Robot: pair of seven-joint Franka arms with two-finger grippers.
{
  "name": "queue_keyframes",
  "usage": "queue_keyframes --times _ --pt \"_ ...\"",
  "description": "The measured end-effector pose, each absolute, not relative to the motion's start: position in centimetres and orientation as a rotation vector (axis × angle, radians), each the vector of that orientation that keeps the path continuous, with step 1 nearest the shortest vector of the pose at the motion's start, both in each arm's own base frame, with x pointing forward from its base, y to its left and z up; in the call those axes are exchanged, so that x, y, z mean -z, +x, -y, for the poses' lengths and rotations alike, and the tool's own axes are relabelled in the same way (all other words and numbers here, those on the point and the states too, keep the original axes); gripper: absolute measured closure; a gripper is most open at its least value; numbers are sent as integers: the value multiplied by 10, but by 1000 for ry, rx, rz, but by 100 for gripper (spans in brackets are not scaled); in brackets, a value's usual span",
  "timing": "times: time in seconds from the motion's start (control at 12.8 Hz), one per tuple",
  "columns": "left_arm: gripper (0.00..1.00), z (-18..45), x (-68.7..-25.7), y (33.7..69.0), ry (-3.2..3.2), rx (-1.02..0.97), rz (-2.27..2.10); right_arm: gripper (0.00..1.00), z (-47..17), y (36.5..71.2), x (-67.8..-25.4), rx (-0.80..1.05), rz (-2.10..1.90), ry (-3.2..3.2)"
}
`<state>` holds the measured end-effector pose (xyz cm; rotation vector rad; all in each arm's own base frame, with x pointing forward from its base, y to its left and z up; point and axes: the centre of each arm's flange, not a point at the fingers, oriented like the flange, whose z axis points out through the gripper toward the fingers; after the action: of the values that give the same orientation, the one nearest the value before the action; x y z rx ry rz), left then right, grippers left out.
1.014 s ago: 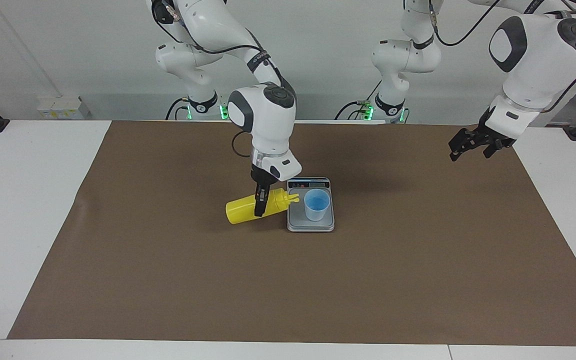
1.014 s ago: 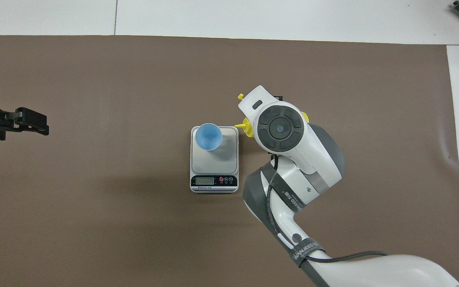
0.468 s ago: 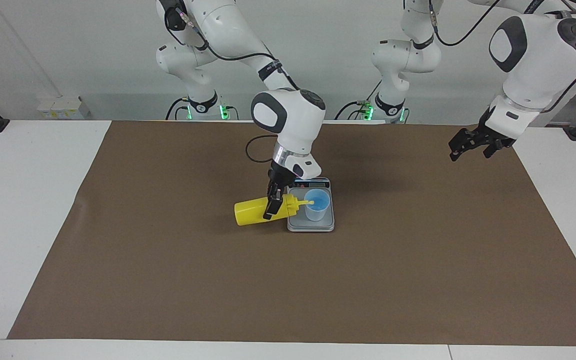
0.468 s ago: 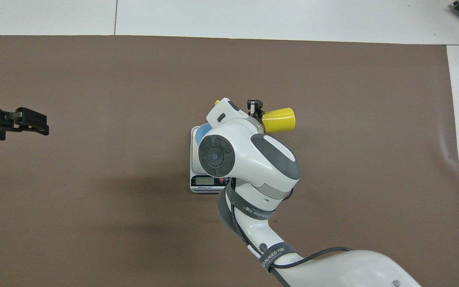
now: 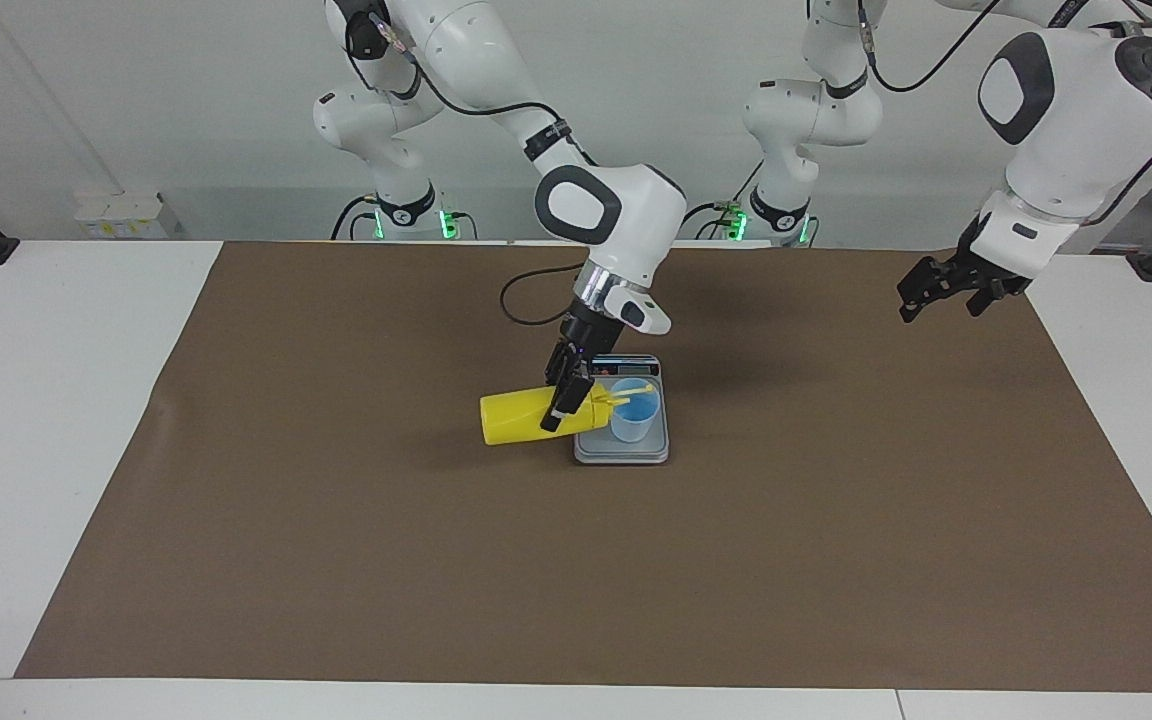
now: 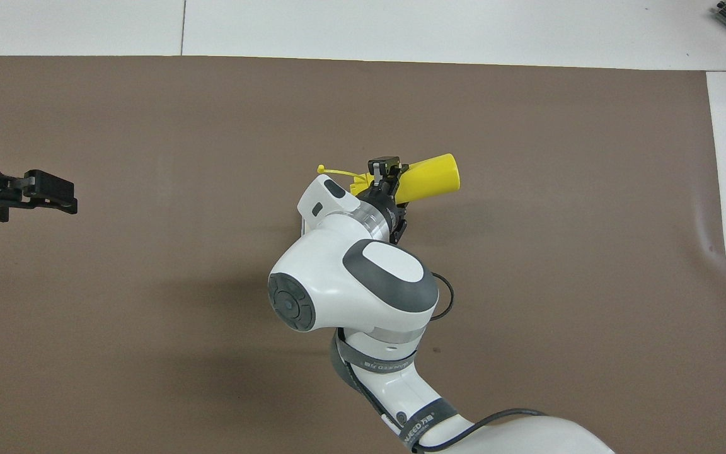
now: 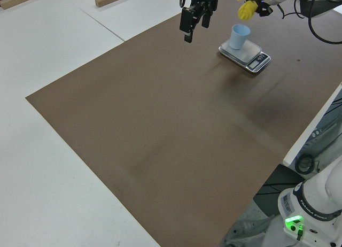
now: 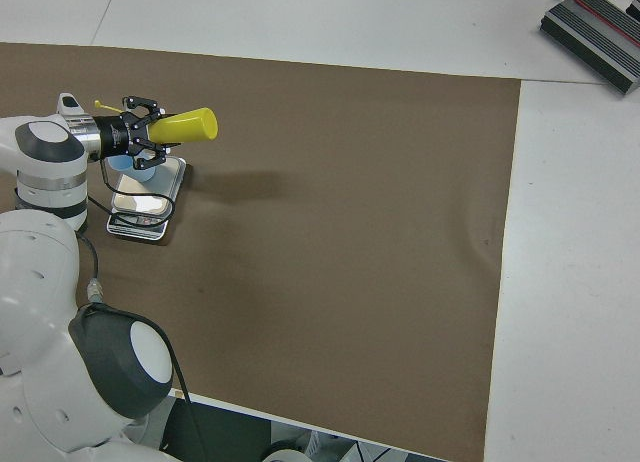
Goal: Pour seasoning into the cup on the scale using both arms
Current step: 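Tilt the bottle nozzle down over the blue cup with the right gripper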
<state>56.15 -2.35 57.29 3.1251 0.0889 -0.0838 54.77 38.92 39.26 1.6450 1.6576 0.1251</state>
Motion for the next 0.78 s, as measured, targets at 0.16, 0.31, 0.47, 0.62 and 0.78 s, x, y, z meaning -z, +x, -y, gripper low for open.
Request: queue_keyframes --times 0.16,0.31,0.47,0.62,0.78 --pt "0 23 -573 561 3125 84 -89 45 -389 547 -391 -133 -1640 1605" --pt "0 23 -573 561 3125 84 -89 45 -394 540 -385 -163 -1605 1531" --pt "0 23 -573 561 3125 84 -89 45 -395 530 -377 -207 -1554 1478" --pt "0 23 -573 561 3125 84 -89 45 -389 521 -368 -229 -1522 1447" --pt "0 23 -573 561 3125 84 -89 45 -387 510 -360 -253 -1504 1417"
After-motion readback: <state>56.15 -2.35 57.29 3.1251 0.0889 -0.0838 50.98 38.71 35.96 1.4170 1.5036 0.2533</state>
